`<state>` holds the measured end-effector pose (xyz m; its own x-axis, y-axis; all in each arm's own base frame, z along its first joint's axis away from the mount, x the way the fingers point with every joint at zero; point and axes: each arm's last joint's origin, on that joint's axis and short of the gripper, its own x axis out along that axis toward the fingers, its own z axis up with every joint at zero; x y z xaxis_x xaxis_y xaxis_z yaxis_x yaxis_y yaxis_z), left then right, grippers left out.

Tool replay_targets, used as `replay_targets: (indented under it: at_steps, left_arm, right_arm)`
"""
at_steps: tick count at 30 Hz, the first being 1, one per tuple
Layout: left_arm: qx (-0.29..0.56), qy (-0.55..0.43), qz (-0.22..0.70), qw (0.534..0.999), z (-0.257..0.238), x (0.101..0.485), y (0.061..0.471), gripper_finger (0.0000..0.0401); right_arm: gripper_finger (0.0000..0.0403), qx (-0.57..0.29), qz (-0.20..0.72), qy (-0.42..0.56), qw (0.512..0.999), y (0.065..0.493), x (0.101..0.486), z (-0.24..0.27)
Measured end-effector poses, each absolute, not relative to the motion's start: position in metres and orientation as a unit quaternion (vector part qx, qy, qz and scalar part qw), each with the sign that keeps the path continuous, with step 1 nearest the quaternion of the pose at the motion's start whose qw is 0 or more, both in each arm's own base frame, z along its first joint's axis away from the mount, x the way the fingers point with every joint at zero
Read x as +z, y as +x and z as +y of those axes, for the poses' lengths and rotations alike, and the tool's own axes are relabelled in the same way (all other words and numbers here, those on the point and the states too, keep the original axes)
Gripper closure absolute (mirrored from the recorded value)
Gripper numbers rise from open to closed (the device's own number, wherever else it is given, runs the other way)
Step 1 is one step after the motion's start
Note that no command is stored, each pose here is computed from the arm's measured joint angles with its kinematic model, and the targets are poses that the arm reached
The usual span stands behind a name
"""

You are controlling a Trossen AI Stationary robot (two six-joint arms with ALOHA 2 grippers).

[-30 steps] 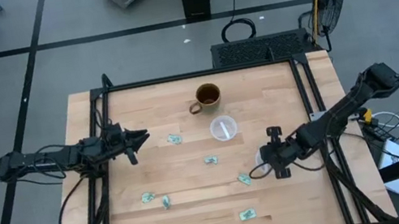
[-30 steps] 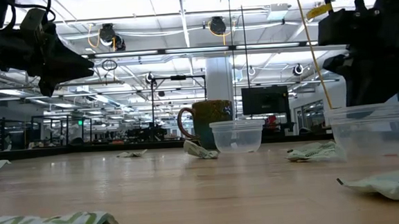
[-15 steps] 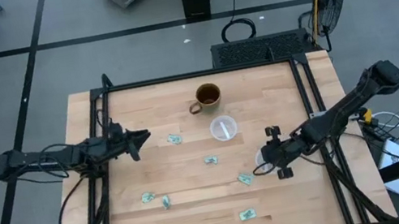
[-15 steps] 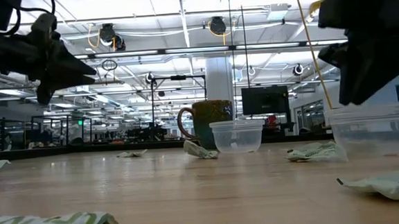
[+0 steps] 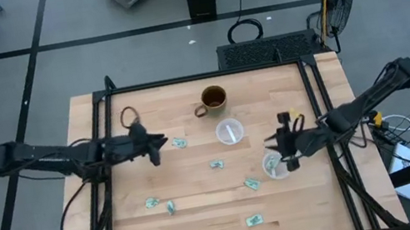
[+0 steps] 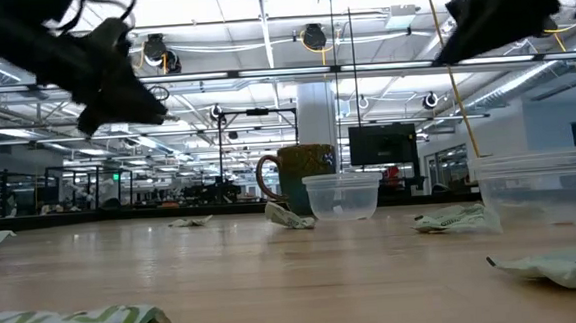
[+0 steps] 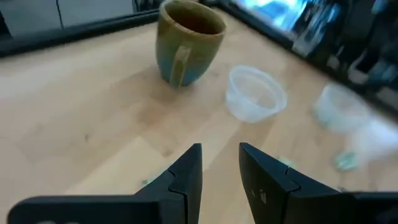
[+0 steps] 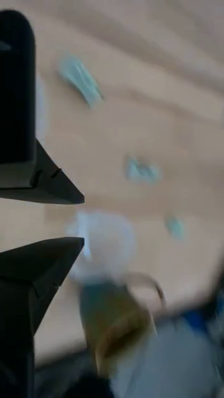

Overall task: Pick and place items into bin
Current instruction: Put the stevia packet into the top transparent bin

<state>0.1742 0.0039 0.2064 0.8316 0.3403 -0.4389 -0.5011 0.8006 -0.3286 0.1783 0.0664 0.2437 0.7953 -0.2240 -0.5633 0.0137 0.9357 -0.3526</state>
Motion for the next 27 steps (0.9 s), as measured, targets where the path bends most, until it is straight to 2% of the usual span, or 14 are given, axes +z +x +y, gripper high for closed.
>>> replay_targets:
  at_steps: [5,8,13,17,22,27]
  left_arm:
    - [0.229,-0.091,0.274,0.930,0.005,0.237,0.210,0.0290]
    - [0.241,-0.073,0.308,0.918,0.011,0.241,0.226,0.0290]
    - [0.266,-0.118,0.368,0.883,0.026,0.218,0.238,0.0290]
    - [0.263,-0.118,0.421,0.860,0.033,0.196,0.245,0.0290]
    - [0.197,-0.078,0.462,0.861,0.028,0.176,0.258,0.0290]
    - [0.167,-0.023,0.510,0.843,0.023,0.152,0.266,0.0290]
  right_arm:
    - [0.0314,-0.146,0.265,-0.175,0.937,0.177,0.254,0.061]
    - [0.0314,-0.164,0.259,-0.175,0.936,0.176,0.256,0.060]
    - [0.0314,-0.175,0.252,-0.147,0.940,0.176,0.256,0.060]
    - [0.0314,-0.201,0.235,-0.142,0.940,0.176,0.258,0.059]
    - [0.0314,-0.198,0.243,-0.146,0.938,0.176,0.257,0.059]
    - [0.0314,-0.198,0.243,-0.147,0.938,0.176,0.257,0.059]
